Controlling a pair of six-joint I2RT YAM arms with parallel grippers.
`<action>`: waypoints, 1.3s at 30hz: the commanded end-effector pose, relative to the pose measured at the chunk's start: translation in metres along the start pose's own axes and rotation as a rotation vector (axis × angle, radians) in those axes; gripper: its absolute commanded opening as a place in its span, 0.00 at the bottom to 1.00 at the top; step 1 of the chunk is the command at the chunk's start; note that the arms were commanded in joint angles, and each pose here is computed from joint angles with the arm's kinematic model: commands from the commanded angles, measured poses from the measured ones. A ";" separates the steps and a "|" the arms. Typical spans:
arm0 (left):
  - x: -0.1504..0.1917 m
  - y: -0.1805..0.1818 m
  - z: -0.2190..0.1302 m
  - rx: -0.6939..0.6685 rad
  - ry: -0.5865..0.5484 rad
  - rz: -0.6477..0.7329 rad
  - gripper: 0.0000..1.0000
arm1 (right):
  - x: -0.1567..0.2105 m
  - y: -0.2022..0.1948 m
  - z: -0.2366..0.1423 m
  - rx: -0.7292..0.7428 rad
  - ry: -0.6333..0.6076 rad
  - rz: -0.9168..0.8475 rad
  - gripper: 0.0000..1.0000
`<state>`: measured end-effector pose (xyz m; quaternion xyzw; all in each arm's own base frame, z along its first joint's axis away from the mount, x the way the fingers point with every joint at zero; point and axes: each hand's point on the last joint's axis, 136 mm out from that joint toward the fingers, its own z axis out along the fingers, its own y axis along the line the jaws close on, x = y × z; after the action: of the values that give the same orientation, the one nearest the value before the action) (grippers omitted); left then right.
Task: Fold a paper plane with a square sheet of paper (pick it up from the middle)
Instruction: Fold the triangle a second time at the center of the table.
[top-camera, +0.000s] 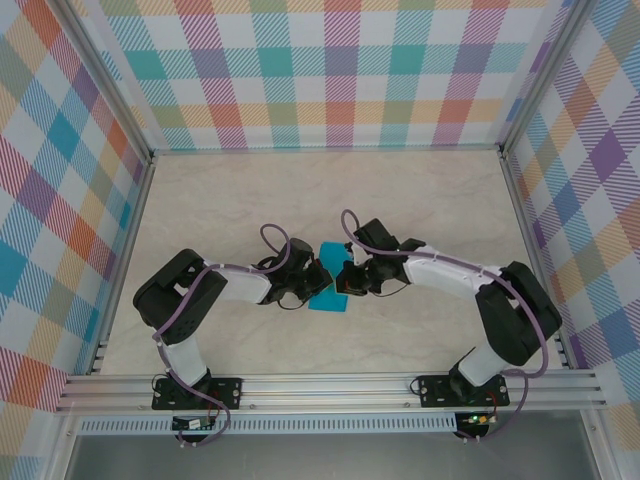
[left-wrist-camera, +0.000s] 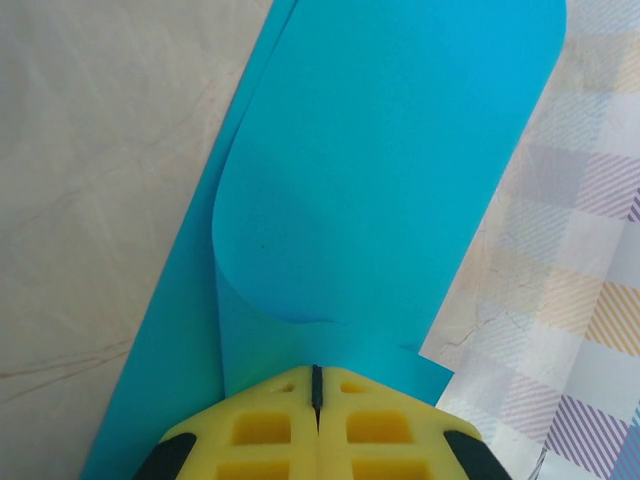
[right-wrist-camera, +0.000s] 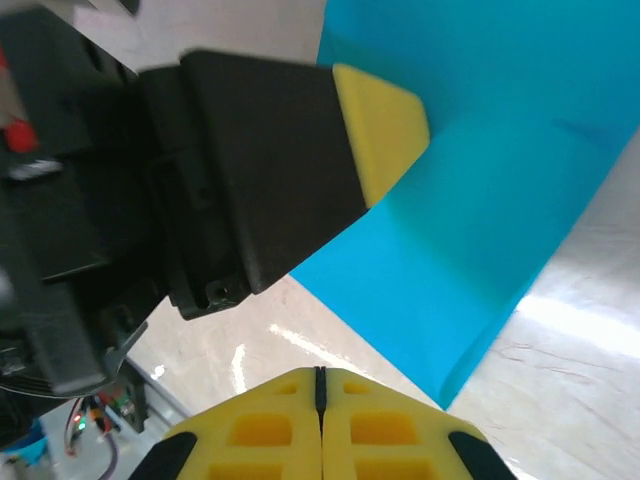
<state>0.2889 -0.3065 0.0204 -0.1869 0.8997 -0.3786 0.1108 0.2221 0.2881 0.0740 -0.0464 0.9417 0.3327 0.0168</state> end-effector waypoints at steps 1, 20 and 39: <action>0.008 0.024 0.006 -0.082 0.018 0.007 0.00 | 0.005 0.014 0.010 -0.090 0.068 0.033 0.04; 0.009 0.027 0.006 -0.087 0.021 0.005 0.00 | 0.009 -0.036 0.042 0.087 0.115 0.092 0.05; 0.009 0.031 0.008 -0.096 0.023 -0.005 0.00 | 0.016 -0.047 0.027 0.157 0.091 0.055 0.09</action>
<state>0.2884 -0.3079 0.0204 -0.1853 0.8996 -0.3798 0.1104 0.2168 0.2782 0.0157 -0.0247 0.9602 0.2761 -0.0347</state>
